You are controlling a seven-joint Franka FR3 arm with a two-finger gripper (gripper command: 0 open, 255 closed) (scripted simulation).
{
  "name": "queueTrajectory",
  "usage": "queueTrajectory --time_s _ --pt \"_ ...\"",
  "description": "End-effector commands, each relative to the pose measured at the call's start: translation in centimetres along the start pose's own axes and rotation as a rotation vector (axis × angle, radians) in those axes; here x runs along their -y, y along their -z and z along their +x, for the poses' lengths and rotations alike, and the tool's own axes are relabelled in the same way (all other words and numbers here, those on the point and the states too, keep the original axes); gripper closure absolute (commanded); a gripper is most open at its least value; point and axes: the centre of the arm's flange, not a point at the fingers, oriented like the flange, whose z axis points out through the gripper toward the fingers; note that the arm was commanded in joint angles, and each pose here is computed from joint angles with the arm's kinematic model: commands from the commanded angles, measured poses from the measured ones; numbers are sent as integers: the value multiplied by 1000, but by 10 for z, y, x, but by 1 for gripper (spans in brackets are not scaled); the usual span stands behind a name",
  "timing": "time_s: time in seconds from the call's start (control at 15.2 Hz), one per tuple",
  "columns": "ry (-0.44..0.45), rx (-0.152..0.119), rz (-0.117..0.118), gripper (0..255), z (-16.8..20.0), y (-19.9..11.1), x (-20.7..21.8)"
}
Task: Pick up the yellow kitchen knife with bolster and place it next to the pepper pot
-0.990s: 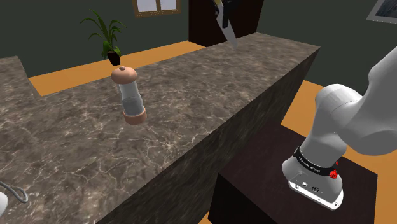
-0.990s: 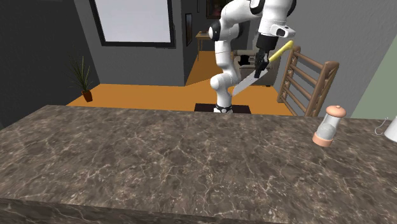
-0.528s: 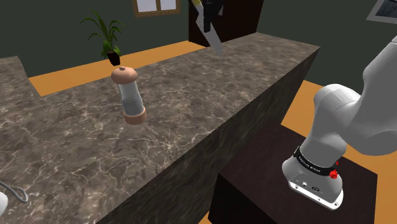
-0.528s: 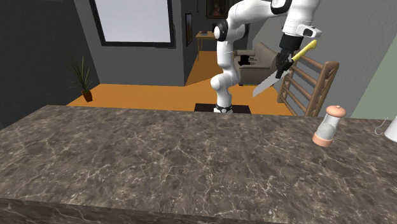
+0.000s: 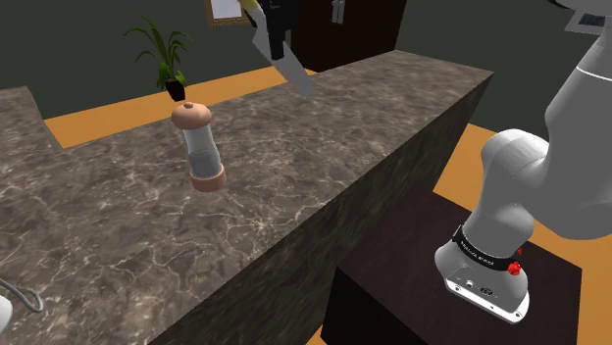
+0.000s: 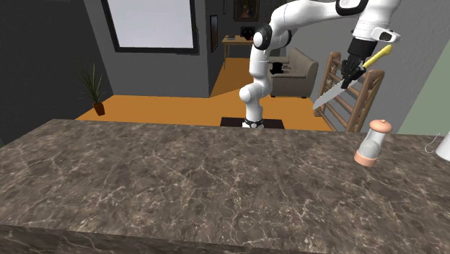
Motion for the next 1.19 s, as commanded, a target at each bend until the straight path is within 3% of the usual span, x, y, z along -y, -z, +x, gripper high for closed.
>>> queueTrajectory --time_s 0.0,1.12 --pt "-2 0 0 255 16 -4 0" --pt "-2 0 0 255 25 -93 -3"
